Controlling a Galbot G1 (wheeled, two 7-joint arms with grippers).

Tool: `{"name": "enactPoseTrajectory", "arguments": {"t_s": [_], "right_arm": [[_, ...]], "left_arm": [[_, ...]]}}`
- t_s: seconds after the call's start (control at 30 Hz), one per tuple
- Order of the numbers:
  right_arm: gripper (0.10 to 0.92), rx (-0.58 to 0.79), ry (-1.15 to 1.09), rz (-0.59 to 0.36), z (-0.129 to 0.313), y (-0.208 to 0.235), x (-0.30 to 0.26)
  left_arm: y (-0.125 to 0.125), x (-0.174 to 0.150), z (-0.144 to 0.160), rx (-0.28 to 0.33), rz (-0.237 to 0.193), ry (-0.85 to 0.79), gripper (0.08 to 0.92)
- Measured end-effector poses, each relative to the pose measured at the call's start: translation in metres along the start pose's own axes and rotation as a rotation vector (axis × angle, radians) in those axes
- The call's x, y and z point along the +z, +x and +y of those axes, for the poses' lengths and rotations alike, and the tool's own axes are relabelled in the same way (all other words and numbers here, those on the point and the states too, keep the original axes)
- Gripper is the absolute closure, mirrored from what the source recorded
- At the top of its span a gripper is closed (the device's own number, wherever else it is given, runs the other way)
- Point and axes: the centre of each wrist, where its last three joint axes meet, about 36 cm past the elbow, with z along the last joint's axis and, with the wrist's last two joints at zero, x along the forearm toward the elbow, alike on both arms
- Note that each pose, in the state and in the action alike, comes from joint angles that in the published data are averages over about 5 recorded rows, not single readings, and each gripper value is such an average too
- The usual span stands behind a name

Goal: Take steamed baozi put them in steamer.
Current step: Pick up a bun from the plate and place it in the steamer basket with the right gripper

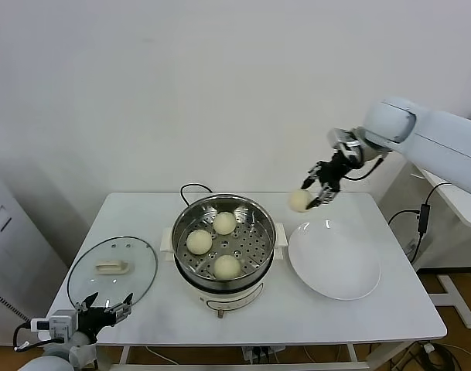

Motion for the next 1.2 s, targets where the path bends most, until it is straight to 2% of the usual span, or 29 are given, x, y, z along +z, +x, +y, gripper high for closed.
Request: {"name": "enactPoseTrajectory", "arguments": {"t_s": [0.23,0.67,1.2], "right_arm": [[0.505,-0.003,-0.052,0.001,0.002,-0.019,-0.045],[0.505,-0.013,-0.124,0.064,0.009,-0.069,-0.099],[0.505,-0.027,-0.138,0.137,0.027,-0.13,-0.117]], "left_arm": [[0.001,0.0,0.0,-0.002,0.0,0.002,0.177],[0.001,0.0,0.0,-0.005,-0.001,0.006,0.177],[0.001,0.002,0.0,-0.008,0.003,0.017,0.177]]}}
